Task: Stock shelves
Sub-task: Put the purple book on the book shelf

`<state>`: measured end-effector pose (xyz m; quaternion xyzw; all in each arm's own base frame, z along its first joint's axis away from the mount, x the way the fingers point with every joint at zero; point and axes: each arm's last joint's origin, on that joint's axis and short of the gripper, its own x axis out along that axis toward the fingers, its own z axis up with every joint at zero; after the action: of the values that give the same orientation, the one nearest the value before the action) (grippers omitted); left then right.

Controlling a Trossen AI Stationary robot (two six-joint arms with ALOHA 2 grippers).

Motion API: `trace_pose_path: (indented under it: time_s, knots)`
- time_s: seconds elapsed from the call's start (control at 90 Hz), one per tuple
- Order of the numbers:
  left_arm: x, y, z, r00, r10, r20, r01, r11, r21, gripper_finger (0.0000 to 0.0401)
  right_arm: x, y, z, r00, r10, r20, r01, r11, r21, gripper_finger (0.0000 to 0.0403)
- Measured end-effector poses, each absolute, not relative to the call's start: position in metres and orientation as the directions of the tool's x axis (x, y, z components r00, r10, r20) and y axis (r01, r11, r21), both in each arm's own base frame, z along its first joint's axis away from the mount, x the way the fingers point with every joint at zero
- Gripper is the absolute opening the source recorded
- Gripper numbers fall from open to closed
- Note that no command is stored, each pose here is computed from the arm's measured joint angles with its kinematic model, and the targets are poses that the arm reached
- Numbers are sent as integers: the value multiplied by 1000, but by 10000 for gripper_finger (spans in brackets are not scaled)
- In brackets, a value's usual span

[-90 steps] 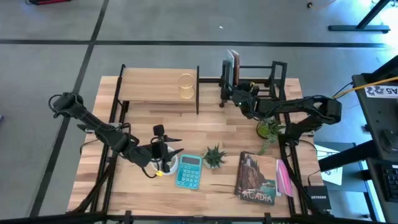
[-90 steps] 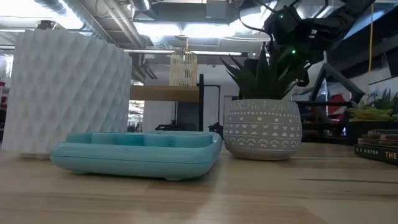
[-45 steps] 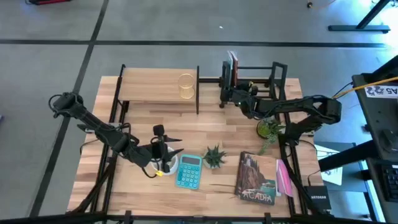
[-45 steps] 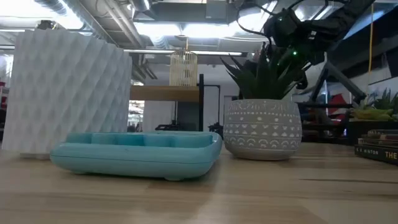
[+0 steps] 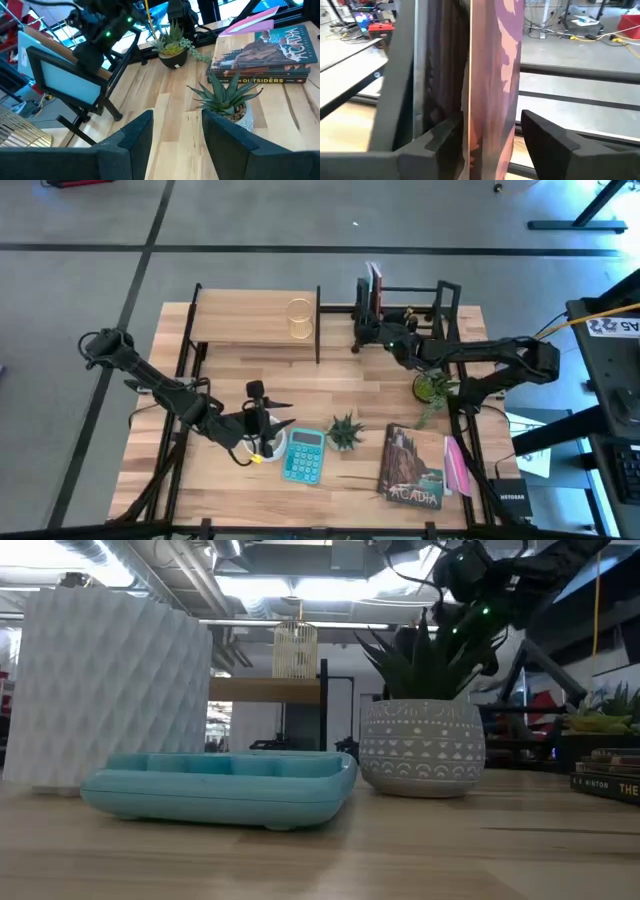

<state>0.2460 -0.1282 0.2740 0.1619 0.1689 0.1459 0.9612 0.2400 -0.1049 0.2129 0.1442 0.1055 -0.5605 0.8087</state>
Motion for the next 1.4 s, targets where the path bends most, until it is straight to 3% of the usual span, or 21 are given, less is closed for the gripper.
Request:
trace_pose_path:
  time_s: [0.267, 0.544, 0.644, 0.733, 0.922, 1.044, 1.256, 1.4]
  knots:
    - [246, -128, 274, 900, 335, -277, -226, 905, 360, 155, 223, -96, 230, 440, -814, -380, 897, 419, 142, 184]
    - [246, -128, 274, 901, 335, -277, -227, 906, 357, 155, 194, -78, 256, 675, -595, -435, 722, 653, 228, 184]
    - [246, -128, 274, 901, 335, -277, -227, 906, 357, 155, 180, -73, 258, 650, -592, -476, 743, 627, 234, 183]
    - [246, -128, 274, 901, 335, -277, -227, 906, 357, 155, 170, -75, 254, 526, -681, -509, 841, 505, 193, 172]
    - [246, -128, 274, 902, 334, -274, -219, 901, 375, 155, 175, -96, 238, 380, -743, -552, 917, 381, 119, 117]
    - [246, -128, 275, 902, 334, -274, -216, 898, 383, 155, 188, -119, 228, 368, -760, -535, 922, 375, 102, 74]
    - [246, -128, 274, 900, 335, -279, -217, 898, 382, 155, 201, -148, 214, 475, -701, -533, 871, 461, 169, 12]
    - [246, -129, 273, 903, 323, -284, -212, 909, 359, 155, 203, -153, 210, 510, -664, -547, 846, 503, 178, 5]
